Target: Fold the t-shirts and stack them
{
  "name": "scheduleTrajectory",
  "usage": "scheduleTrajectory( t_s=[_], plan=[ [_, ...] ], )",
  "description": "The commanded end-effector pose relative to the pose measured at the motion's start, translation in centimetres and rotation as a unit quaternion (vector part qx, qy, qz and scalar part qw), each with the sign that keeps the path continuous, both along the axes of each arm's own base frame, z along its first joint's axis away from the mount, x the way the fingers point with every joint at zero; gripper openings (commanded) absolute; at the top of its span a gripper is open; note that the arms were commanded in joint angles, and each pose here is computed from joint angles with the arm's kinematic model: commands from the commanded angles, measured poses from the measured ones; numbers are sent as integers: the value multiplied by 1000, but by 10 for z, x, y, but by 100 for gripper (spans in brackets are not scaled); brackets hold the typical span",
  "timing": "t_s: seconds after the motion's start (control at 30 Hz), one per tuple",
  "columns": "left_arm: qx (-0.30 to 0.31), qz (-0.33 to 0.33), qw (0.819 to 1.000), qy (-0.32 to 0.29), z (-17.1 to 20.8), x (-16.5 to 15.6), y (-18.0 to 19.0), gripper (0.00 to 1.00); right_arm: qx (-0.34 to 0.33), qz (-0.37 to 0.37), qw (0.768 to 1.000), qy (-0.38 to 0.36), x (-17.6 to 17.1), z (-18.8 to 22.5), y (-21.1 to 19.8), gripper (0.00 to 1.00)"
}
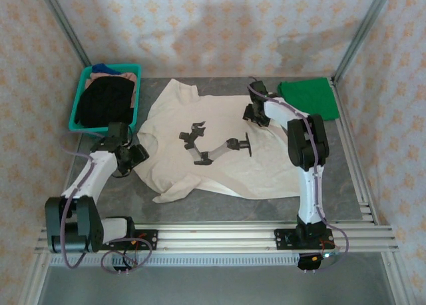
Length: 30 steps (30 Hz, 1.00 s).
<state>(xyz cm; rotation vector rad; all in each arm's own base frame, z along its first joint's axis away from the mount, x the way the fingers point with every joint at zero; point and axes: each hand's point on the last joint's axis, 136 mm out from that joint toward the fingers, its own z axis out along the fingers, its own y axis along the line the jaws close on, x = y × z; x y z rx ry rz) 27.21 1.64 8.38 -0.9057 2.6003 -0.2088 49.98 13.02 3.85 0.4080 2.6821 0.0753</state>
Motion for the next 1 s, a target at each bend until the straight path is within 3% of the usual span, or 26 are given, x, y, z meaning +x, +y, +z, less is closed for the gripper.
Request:
scheduleTrajectory(
  t_s=[0.0, 0.13, 0.23, 0.4, 0.53, 0.67, 0.8, 0.97],
  plan=[
    [9, -23, 1000, -16, 24, -8, -7, 70, -75, -32, 997, -6, -19, 44, -40, 68],
    [35, -86, 996, -12, 30, -25, -38, 71, -85, -51, 995, -35, -56, 88, -69, 73],
    [38, -111, 993, 4, 20, -45, -58, 70, -75, -58, 995, -35, -104, 95, -81, 76],
    [42, -148, 988, 12, 7, -75, -84, 65, -60, -112, 992, 12, -203, 62, -106, 75],
    [58, -126, 990, 38, -9, -104, -82, 64, -40, -177, 983, 13, -257, 45, -122, 75],
    [65, -70, 995, 9, -17, -115, -71, 64, -10, -227, 974, -1, -285, 32, -129, 73],
    [8, -81, 997, -15, -32, -113, -89, 63, -5, -252, 968, 18, -299, 19, -133, 75],
    [-19, -93, 994, -56, -39, -108, -103, 62, 29, -280, 959, 22, -301, 5, -131, 76]
  ],
)
